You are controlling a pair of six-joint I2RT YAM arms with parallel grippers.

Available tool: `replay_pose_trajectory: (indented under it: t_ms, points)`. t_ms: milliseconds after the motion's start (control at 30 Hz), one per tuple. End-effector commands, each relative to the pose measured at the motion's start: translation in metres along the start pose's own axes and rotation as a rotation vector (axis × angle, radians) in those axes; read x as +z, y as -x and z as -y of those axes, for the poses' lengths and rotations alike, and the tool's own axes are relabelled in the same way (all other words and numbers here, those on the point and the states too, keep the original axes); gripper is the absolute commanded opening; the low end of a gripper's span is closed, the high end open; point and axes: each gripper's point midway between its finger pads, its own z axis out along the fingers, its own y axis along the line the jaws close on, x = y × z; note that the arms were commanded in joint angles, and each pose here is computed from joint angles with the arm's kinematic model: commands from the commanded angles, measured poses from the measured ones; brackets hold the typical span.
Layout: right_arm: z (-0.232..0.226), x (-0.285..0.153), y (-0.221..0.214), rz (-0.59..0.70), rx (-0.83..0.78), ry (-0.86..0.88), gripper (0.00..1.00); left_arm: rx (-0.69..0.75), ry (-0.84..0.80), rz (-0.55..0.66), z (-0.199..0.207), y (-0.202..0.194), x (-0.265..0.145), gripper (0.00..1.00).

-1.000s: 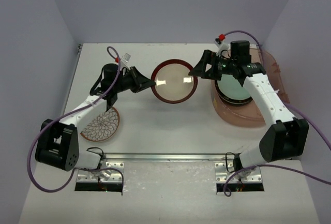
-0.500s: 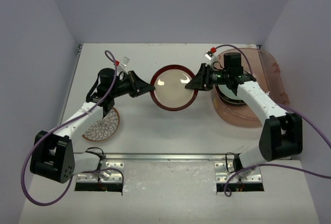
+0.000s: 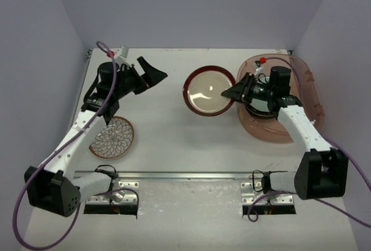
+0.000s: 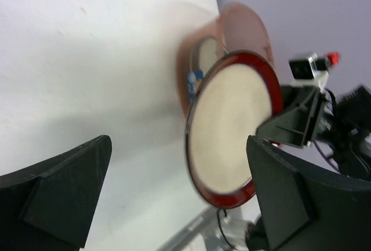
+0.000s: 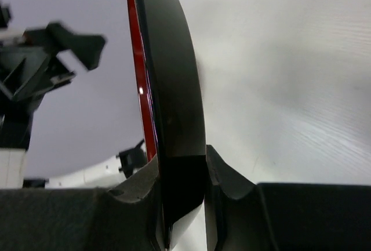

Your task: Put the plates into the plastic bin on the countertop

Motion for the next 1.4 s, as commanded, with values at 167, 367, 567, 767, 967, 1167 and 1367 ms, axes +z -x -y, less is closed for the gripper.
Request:
replay_pose_trajectory:
  t_ms: [167,367,567,767,967,1167,1367]
  points:
    - [0.050,-0.149,0.090,0.659,0.168,-0.261,0.00,0.339,0.350,0.343,-0.001,0.077,-0.108,1.00]
    - [0.103,-0.202,0.111,0.894,0.295,-0.420,0.00,0.356,0.367,0.290,-0.032,0.041,-0.110,1.00]
    - [0.141,-0.214,0.126,0.984,0.344,-0.516,0.00,0.343,0.434,0.167,-0.080,0.002,-0.094,1.00]
    - [0.169,-0.191,0.131,0.948,0.354,-0.561,0.00,0.342,0.425,0.122,-0.093,-0.015,-0.088,1.00]
    - [0.192,-0.174,0.137,0.931,0.354,-0.576,0.02,0.346,0.431,0.120,-0.095,-0.016,-0.089,1.00]
    - [0.211,-0.156,0.119,0.834,0.397,-0.665,0.71,0.346,0.431,0.110,-0.096,-0.017,-0.086,1.00]
    - [0.226,-0.149,0.096,0.707,0.421,-0.836,0.99,0.352,0.428,0.098,-0.097,-0.018,-0.085,1.00]
